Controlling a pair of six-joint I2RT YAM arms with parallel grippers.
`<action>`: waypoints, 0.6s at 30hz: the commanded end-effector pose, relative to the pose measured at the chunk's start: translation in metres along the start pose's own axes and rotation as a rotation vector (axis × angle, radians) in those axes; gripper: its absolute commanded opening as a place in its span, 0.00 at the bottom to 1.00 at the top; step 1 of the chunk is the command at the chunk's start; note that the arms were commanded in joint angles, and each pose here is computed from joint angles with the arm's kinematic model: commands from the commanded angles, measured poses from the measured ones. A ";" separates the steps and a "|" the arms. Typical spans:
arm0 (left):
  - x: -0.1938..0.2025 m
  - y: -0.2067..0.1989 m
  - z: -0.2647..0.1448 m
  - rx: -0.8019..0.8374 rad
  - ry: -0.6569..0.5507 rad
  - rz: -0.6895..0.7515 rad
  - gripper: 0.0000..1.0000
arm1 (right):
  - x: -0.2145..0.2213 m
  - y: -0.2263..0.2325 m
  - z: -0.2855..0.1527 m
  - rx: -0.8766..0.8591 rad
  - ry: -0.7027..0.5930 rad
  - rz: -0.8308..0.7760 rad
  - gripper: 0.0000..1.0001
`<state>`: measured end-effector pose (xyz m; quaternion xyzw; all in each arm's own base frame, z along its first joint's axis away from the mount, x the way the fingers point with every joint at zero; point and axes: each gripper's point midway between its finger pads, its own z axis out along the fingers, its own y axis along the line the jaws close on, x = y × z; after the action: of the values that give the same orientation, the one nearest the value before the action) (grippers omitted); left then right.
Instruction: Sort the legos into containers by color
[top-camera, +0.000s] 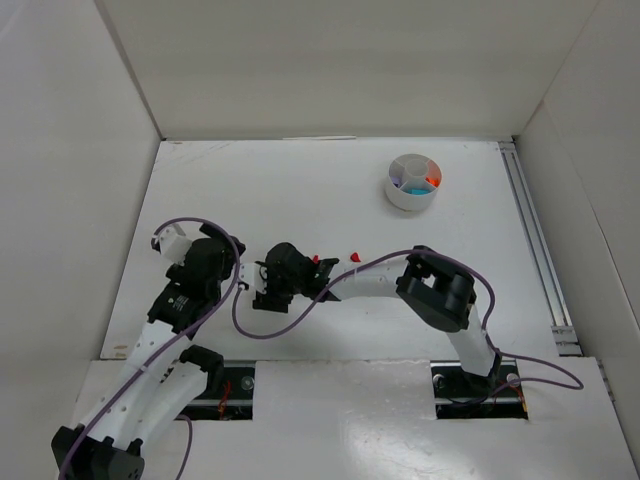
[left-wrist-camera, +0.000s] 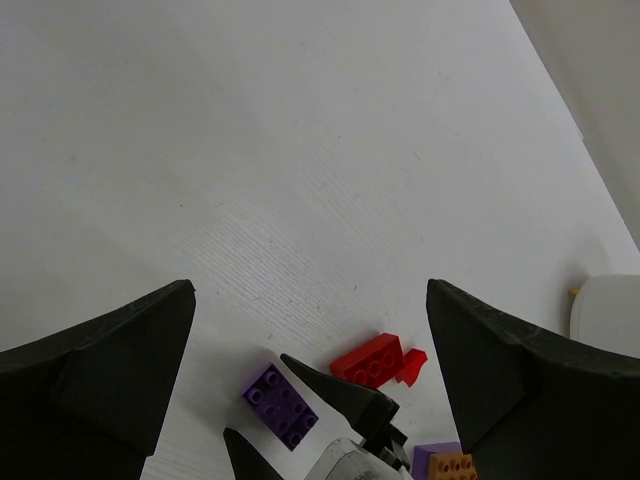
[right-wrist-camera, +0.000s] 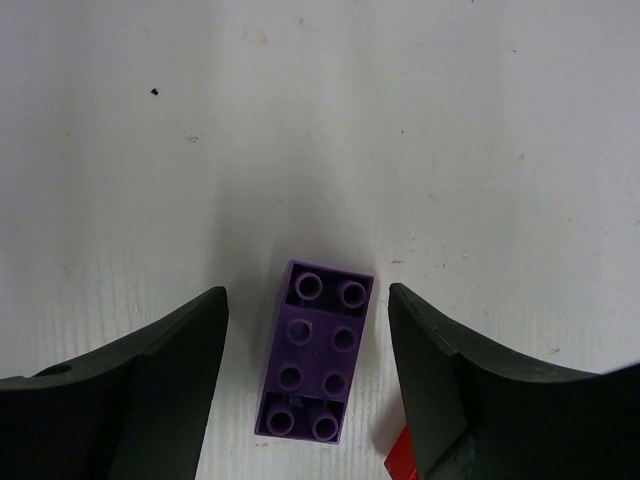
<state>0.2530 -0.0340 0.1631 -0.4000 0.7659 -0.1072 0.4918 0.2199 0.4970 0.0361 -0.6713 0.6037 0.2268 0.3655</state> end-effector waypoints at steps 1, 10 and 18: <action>-0.004 0.003 0.001 -0.006 -0.022 -0.005 1.00 | 0.004 -0.002 0.008 0.025 0.005 0.035 0.68; -0.006 0.005 -0.002 -0.011 -0.030 -0.015 1.00 | 0.017 -0.002 0.014 -0.047 -0.013 0.101 0.33; -0.012 -0.001 -0.002 -0.011 -0.042 -0.017 1.00 | -0.054 -0.007 -0.028 -0.136 -0.227 -0.092 0.15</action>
<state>0.2507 -0.0310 0.1661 -0.4056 0.7596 -0.1075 0.4969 0.2225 0.4989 0.0351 -0.6743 0.5843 0.2800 0.3542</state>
